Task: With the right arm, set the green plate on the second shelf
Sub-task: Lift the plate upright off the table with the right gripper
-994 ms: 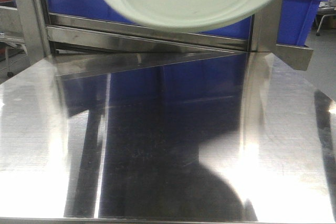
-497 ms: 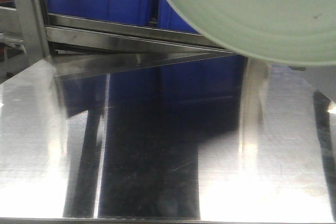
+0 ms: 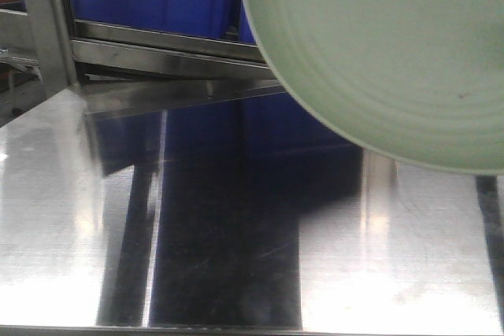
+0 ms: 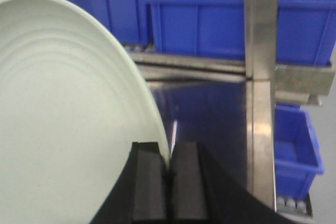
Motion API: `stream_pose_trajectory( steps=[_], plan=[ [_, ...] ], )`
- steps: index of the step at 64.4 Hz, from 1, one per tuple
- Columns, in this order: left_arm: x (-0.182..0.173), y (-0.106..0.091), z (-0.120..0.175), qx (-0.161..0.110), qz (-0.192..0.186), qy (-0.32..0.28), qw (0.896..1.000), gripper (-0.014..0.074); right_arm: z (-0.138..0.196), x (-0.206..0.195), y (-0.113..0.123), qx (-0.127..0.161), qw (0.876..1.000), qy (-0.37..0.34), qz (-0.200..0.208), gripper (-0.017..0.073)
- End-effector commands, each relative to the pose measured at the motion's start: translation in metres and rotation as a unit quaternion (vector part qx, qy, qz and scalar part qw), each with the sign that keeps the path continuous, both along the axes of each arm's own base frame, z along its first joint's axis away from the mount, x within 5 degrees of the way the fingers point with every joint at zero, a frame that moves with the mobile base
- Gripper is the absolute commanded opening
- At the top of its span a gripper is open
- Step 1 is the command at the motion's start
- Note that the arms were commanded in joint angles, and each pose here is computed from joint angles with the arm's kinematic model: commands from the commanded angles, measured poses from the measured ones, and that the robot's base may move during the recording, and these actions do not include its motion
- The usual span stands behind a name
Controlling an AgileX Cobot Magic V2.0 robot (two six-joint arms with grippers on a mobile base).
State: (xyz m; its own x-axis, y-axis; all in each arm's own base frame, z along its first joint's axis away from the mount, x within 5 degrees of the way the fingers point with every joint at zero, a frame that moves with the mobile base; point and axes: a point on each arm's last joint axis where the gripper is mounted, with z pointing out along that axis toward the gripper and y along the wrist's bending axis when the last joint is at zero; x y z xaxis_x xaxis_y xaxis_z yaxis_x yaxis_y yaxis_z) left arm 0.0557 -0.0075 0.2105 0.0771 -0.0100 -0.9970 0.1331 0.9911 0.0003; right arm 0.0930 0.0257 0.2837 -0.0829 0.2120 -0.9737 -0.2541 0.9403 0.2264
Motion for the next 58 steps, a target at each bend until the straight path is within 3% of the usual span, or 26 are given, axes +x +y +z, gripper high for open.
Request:
stream_pose_trajectory(
  steps=[1,58],
  plan=[
    [-0.0001,0.0002,-0.005,-0.008,0.0,-0.029,1.0,0.013,0.0178,0.0,-0.0063,0.041,0.993,-0.108,-0.032,0.0026],
    [-0.0001,0.0002,-0.005,-0.008,0.0,-0.029,1.0,0.013,0.0142,-0.0003,-0.0078,0.045,0.99,-0.126,-0.04,0.0026]
  ],
)
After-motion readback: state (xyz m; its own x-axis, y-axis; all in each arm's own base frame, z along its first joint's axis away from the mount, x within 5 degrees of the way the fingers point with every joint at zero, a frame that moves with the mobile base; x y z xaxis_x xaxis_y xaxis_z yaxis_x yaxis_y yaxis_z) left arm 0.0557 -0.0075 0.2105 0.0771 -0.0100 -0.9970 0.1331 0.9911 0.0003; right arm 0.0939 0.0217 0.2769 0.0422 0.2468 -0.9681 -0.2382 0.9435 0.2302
